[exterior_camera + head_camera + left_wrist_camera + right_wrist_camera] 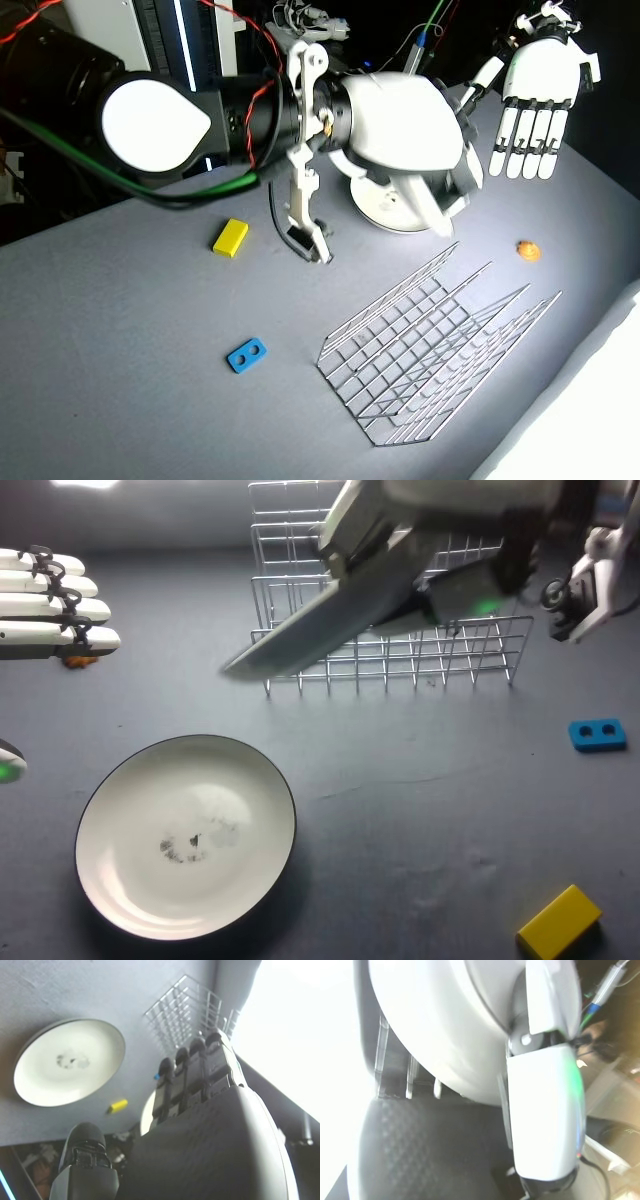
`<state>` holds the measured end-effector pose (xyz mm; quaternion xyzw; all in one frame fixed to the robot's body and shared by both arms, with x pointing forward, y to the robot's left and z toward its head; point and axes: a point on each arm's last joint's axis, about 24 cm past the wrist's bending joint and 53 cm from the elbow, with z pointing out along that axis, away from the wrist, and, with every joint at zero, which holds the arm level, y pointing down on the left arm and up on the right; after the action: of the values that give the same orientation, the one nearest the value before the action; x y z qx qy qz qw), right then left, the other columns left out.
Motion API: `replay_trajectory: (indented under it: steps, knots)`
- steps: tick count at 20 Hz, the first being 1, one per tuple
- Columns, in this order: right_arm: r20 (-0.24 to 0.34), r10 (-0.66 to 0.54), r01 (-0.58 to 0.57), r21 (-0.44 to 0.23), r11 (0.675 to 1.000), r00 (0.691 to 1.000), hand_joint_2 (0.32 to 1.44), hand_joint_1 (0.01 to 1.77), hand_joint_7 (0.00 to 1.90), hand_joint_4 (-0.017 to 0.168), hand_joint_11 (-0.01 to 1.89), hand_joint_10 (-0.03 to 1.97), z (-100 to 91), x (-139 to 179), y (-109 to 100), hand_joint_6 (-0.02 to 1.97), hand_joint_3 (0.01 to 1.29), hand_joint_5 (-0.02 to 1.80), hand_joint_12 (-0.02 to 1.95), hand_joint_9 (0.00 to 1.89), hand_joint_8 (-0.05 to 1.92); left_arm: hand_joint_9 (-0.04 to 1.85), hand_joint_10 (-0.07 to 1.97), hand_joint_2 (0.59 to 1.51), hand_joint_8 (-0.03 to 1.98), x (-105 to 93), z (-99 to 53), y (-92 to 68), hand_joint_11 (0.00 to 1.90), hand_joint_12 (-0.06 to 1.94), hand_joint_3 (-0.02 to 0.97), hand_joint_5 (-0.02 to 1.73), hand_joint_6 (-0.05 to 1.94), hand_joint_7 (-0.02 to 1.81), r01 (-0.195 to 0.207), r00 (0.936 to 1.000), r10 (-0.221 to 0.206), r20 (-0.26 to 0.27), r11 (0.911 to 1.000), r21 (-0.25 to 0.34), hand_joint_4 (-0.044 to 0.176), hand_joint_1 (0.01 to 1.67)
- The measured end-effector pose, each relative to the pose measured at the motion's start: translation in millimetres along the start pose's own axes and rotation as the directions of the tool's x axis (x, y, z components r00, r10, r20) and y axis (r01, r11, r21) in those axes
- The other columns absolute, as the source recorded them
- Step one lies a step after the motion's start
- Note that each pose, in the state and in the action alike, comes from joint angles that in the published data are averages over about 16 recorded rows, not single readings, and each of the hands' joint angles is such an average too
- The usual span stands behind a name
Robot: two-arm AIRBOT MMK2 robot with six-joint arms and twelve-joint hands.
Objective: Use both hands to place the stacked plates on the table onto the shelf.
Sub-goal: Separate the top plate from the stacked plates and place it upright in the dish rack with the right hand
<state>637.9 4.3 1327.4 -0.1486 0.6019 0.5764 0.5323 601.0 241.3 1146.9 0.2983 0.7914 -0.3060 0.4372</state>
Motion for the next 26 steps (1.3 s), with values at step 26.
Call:
replay_trajectory:
  steps: [26]
  knots:
    - [0.354,0.476,-0.561,0.192,0.805,0.805,0.99,1.21,1.07,-0.003,0.74,0.02,-30.4,-80,-119,0.86,0.02,1.03,1.05,1.21,0.79,0.03,0.01,1.149,0.01,48.6,-8.8,-107.9,0.02,-0.01,0.020,0.12,0.02,0.09,-0.085,0.9774,0.166,-0.131,0.8767,0.473,0.001,0.02]
